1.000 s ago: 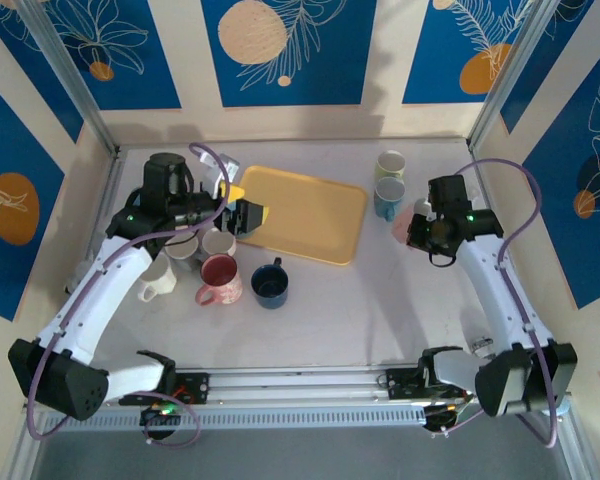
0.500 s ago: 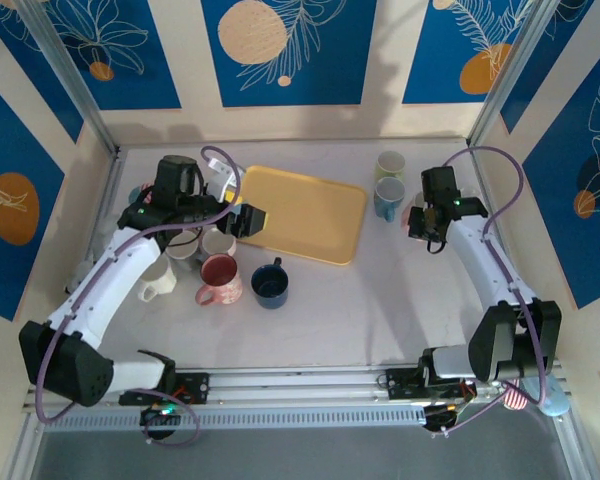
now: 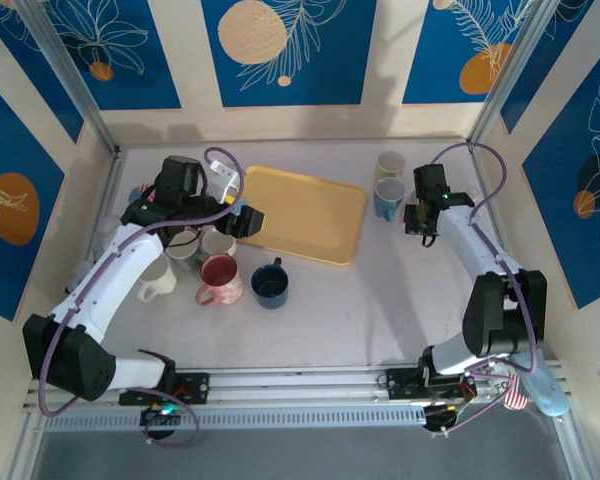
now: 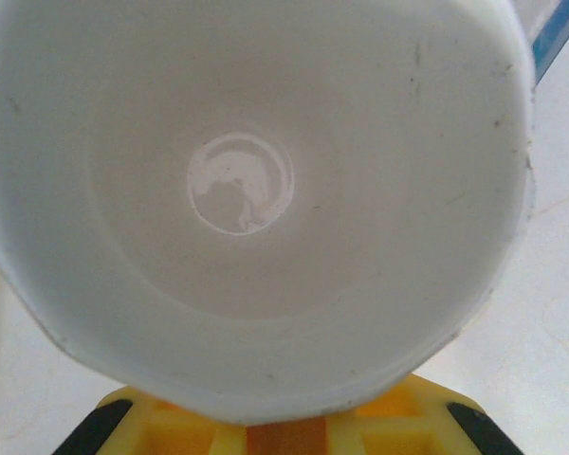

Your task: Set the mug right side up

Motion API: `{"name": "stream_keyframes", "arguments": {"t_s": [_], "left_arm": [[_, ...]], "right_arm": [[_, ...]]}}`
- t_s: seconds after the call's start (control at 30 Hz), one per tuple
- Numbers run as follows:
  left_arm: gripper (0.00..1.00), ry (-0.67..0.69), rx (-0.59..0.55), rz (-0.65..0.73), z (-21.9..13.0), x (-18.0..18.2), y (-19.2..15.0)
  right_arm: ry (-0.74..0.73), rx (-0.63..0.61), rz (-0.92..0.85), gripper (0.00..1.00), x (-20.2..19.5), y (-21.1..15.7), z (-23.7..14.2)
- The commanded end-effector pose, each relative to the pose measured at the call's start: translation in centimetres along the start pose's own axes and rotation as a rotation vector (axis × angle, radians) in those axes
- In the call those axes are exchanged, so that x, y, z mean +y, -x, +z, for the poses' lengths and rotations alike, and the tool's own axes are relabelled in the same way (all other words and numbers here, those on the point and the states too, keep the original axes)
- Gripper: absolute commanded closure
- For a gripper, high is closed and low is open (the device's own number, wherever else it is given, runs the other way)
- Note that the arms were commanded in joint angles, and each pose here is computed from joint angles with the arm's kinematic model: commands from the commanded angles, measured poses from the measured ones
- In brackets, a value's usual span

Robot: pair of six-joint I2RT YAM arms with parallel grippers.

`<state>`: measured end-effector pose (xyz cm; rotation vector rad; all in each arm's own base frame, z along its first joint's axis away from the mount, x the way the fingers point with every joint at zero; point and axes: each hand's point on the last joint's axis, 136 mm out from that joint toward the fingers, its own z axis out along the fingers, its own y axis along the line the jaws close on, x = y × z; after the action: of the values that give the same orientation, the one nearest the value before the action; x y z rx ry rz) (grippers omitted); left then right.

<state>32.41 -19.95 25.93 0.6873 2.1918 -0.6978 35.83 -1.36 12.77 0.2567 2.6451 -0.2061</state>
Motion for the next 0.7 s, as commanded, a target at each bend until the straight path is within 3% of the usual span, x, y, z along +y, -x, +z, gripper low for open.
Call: {"name": "stream_keyframes", "arguments": {"t_s": [0.0,0.5,0.6,0.67], "left_arm": [[0.02,0.042,0.008,0.019,-0.5,0.6,0.4],[0.02,0.053,0.013,0.008,-0.4,0.9,0.1],[0.02,0.055,0.014,0.009,-0.4,0.9,0.1],[0.02,0.054,0.015,0.013,-0.4,0.9,0.0]], "right_arm": [[-0.018,-0.075,0.009,1.0,-0.3,2.0,0.3],[-0.072,-0.04,-0.022,0.98,-0.5,0.8,3.2],[-0.072,-0.023,-0.022,0.9,-0.4,0.3,3.5],[-0.071,-0.007,-0.013,0.78,-0.4,0.0,3.6]]}}
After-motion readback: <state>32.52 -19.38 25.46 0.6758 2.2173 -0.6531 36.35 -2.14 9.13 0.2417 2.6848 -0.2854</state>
